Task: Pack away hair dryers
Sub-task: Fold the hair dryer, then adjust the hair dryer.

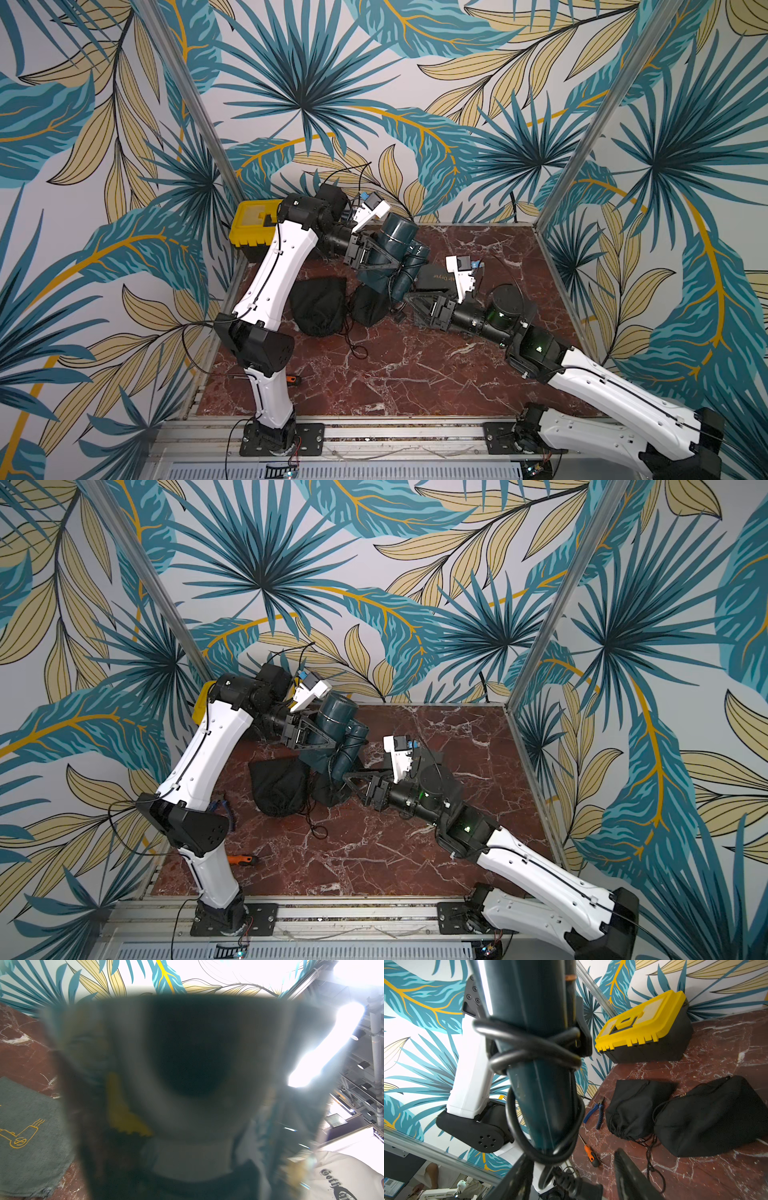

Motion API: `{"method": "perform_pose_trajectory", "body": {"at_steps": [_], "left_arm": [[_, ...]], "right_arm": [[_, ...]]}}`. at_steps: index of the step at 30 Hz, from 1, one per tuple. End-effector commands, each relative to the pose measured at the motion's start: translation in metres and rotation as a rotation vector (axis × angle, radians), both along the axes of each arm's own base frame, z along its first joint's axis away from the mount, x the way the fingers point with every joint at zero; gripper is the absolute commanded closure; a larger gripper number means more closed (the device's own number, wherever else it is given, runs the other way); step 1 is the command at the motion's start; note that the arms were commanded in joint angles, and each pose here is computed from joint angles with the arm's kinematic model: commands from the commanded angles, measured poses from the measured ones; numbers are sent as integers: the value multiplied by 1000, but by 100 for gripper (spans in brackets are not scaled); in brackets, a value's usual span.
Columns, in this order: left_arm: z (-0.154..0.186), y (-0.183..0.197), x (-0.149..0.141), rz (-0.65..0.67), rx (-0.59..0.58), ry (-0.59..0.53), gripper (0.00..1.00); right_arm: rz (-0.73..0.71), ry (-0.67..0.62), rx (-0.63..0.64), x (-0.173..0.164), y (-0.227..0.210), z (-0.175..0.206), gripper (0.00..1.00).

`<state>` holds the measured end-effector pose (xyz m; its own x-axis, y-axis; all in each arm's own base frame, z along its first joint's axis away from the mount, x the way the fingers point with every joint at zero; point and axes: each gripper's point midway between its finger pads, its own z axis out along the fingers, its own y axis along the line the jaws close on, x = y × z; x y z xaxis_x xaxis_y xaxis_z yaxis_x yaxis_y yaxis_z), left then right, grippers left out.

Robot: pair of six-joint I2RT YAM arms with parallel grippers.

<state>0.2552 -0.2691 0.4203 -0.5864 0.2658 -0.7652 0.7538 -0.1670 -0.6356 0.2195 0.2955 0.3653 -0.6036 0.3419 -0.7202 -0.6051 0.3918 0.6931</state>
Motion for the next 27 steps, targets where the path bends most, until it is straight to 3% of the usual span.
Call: {"method": "perform_pose_trajectory", "body": {"at_steps": [1, 8, 15, 22, 27], "left_arm": [[18, 3, -13, -20, -59, 37, 100], [18, 4, -14, -23, -69, 49, 100], [18, 3, -15, -33, -91, 77, 100], [10, -3, -20, -59, -100, 125, 100], [7, -4, -19, -62, -100, 134, 100]], "right_arm": [[30, -38, 60, 1, 10, 15, 38], [43, -53, 86, 6, 19, 21, 39], [24, -70, 103, 12, 21, 24, 46], [34, -63, 126, 17, 29, 25, 58], [26, -53, 128, 19, 30, 21, 73]]}}
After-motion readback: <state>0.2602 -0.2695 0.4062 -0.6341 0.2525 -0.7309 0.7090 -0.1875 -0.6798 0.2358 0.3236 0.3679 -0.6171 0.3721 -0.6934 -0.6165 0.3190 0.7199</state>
